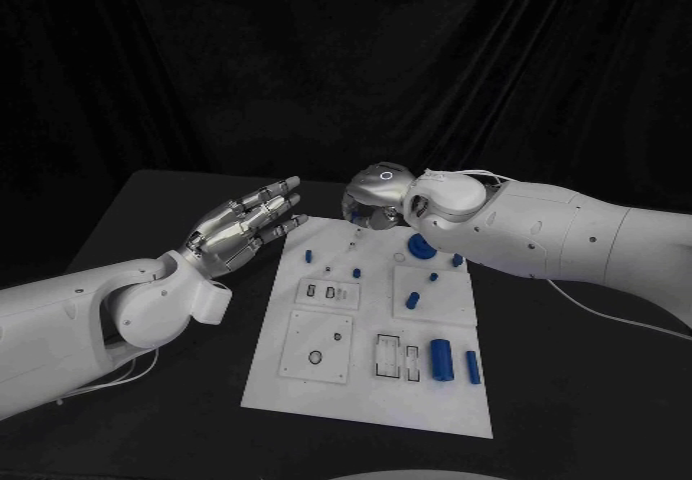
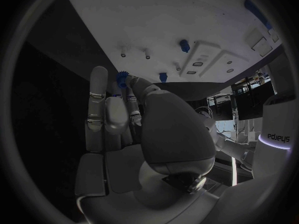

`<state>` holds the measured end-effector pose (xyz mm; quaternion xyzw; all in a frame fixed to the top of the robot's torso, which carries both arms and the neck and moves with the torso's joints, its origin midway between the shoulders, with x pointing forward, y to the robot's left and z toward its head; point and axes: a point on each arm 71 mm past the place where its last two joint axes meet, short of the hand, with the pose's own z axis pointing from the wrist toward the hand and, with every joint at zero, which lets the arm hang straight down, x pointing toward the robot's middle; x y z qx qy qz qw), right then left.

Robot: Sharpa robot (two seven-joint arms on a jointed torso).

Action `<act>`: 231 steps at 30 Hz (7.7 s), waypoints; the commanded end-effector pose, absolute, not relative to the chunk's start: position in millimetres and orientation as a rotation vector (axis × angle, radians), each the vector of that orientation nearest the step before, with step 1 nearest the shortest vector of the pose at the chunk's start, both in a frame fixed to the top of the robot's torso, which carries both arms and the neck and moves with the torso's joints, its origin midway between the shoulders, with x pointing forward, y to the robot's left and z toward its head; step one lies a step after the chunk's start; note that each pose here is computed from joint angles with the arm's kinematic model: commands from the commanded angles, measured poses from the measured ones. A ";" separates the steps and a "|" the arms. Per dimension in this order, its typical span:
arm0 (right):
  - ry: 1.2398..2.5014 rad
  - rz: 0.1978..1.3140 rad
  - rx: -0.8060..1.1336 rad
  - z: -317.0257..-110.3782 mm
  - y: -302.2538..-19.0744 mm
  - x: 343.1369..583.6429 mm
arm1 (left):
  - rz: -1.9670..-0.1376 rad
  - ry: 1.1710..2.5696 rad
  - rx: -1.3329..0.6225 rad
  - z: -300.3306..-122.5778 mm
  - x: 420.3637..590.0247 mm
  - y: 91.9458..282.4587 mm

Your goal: Assemble the parts on the task board

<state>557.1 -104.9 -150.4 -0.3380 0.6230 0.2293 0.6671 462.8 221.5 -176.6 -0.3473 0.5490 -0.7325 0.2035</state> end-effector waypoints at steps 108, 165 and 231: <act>1.623 0.389 -0.353 -174.6 -260.5 522.6 | -2.055 1.564 -0.978 -181.4 463.5 227.7; 1.798 0.333 -0.362 -222.3 -243.7 531.4 | -2.065 1.579 -0.982 -185.4 463.8 227.6; 1.614 0.556 -0.607 -176.1 -115.0 543.5 | -2.079 1.618 -0.981 -190.0 466.4 219.9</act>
